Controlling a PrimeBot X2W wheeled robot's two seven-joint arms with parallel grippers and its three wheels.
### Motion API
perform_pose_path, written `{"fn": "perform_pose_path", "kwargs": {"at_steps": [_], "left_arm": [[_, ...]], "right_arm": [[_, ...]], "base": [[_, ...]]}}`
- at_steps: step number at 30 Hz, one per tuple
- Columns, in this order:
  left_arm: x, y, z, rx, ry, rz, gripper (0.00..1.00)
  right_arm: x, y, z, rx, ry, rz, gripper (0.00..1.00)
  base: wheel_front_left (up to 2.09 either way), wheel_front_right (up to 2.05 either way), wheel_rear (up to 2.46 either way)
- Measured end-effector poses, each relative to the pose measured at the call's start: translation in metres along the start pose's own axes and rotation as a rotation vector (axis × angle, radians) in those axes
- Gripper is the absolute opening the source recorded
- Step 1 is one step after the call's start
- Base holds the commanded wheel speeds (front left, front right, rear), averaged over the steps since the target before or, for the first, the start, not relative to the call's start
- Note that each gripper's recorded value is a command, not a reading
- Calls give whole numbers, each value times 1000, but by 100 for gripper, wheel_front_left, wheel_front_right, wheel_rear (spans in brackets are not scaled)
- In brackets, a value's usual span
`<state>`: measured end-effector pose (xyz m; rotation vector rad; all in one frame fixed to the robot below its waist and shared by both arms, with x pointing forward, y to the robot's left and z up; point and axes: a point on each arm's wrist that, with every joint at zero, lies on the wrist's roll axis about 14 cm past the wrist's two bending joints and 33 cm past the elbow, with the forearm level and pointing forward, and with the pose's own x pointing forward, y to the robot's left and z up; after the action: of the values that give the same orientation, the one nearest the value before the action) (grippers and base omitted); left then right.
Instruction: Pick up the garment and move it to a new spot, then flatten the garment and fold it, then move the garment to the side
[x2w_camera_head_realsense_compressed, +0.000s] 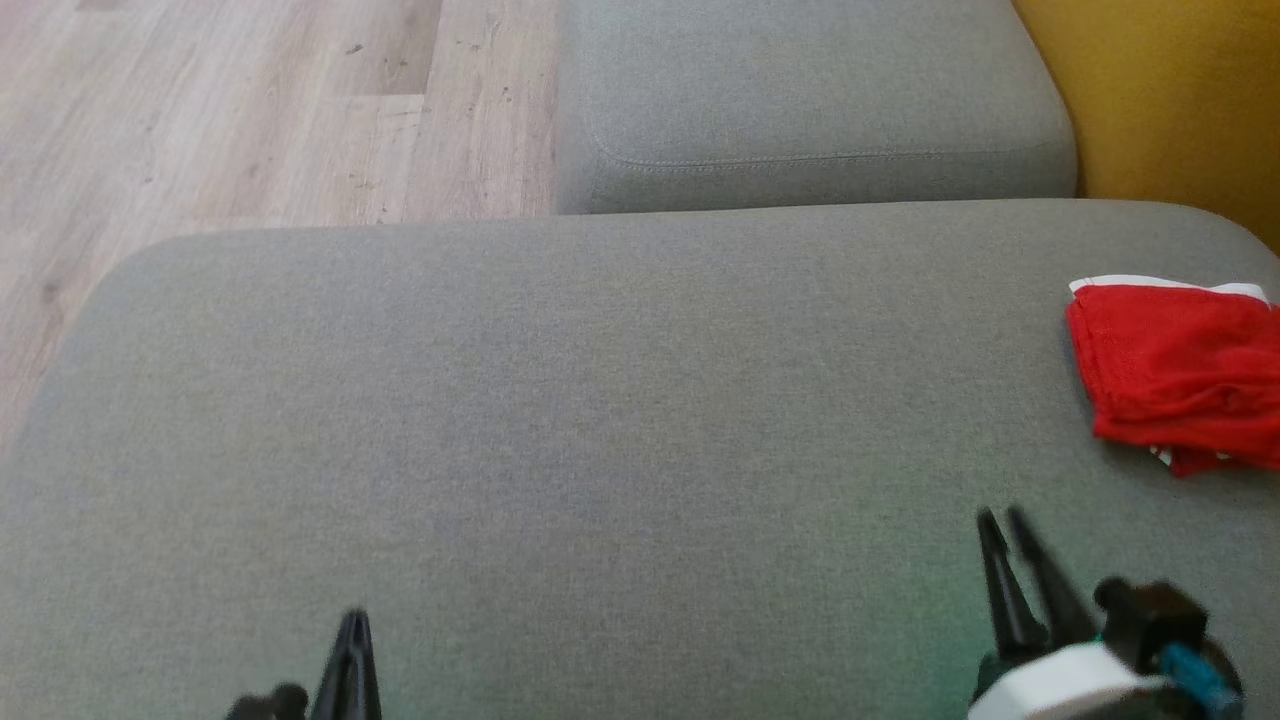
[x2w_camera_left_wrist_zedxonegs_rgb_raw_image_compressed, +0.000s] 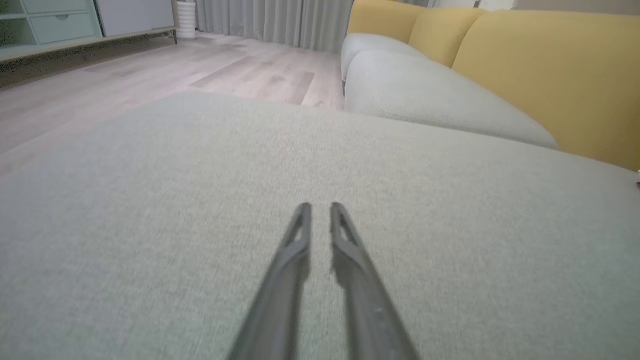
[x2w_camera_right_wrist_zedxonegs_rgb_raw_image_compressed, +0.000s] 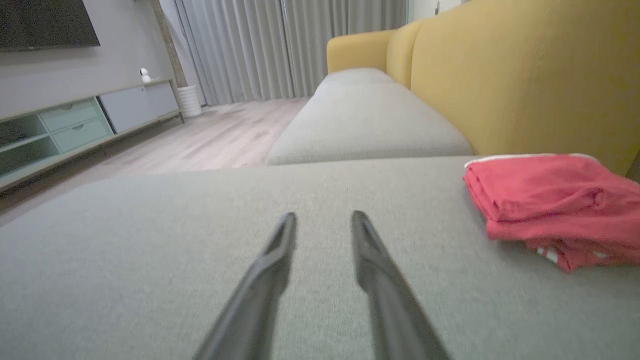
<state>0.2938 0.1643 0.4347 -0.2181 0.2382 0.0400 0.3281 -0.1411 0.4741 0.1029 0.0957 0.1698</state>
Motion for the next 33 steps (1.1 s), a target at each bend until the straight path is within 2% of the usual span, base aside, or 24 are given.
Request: {"fn": "perform_pose_path", "kwargs": {"at_steps": [5, 33], "left_arm": [[-10, 5, -26, -21, 82, 25, 0], [8, 6, -23, -318, 142, 40, 0]], "right_arm": [[-13, -4, -30, 38, 88, -20, 0], [-4, -17, -24, 375, 61, -86, 0]], "base": [[0, 0, 0], [0, 0, 0]]}}
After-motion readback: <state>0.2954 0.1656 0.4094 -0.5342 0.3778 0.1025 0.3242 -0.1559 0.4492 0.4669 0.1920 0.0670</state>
